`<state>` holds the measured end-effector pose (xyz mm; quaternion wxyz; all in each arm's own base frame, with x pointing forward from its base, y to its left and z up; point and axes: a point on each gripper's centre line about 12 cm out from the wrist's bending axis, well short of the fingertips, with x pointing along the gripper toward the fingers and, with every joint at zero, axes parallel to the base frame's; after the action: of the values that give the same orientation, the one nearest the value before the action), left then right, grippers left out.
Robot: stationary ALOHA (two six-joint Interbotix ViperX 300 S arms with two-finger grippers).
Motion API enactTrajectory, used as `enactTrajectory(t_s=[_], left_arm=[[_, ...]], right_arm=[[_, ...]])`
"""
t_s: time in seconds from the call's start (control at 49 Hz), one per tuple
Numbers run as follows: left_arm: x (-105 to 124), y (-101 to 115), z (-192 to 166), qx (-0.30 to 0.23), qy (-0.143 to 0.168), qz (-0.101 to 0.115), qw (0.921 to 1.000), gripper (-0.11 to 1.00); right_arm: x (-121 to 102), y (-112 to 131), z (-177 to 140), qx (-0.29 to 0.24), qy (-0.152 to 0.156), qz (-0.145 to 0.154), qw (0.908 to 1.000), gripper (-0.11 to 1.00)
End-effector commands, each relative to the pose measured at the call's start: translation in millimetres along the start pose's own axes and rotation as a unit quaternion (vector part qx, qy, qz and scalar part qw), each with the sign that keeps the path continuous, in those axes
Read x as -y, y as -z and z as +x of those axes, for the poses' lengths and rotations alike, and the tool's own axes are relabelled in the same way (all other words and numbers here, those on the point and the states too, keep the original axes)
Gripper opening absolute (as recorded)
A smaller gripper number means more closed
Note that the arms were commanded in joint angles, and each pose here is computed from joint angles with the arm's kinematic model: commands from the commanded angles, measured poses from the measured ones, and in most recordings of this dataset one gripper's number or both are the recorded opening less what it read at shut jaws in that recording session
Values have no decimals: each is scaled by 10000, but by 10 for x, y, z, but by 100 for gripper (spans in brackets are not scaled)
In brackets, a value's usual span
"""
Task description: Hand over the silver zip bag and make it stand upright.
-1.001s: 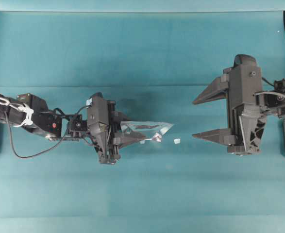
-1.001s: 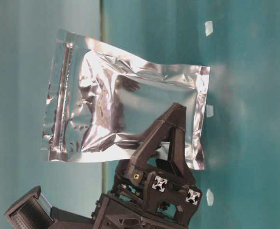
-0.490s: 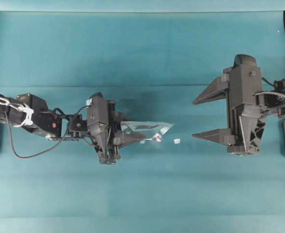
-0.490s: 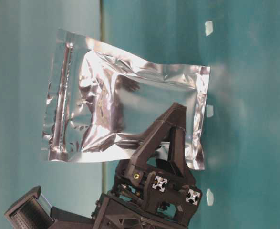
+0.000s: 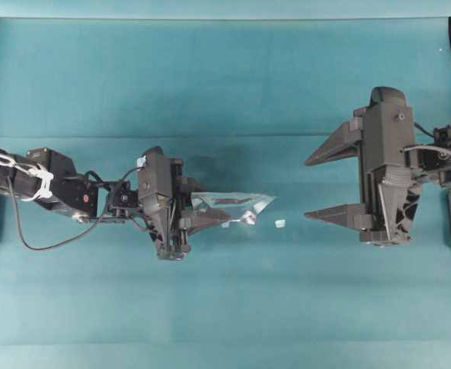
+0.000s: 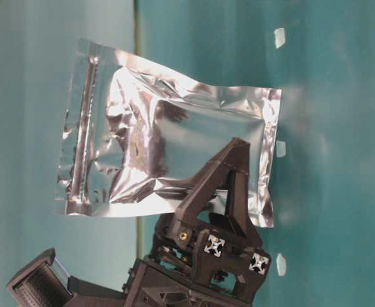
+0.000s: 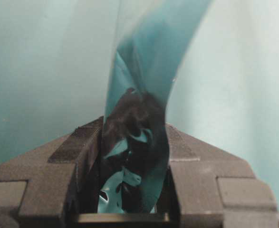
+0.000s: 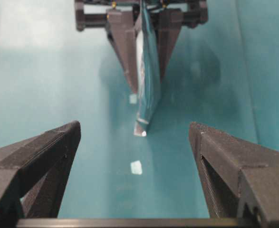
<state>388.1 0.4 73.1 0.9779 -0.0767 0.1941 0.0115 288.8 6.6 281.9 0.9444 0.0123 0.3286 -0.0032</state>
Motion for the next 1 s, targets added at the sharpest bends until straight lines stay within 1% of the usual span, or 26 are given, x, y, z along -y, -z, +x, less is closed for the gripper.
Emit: enactTrajectory(t_s=[0.0, 0.98], left_arm=[[50, 41, -5, -103, 58, 15, 9999, 21], [54, 19, 8, -65, 64, 23, 10000, 21]], right_arm=[[-8, -65, -50, 167, -24, 58, 9998, 97], [-4, -50, -44, 152, -18, 62, 9999, 97]])
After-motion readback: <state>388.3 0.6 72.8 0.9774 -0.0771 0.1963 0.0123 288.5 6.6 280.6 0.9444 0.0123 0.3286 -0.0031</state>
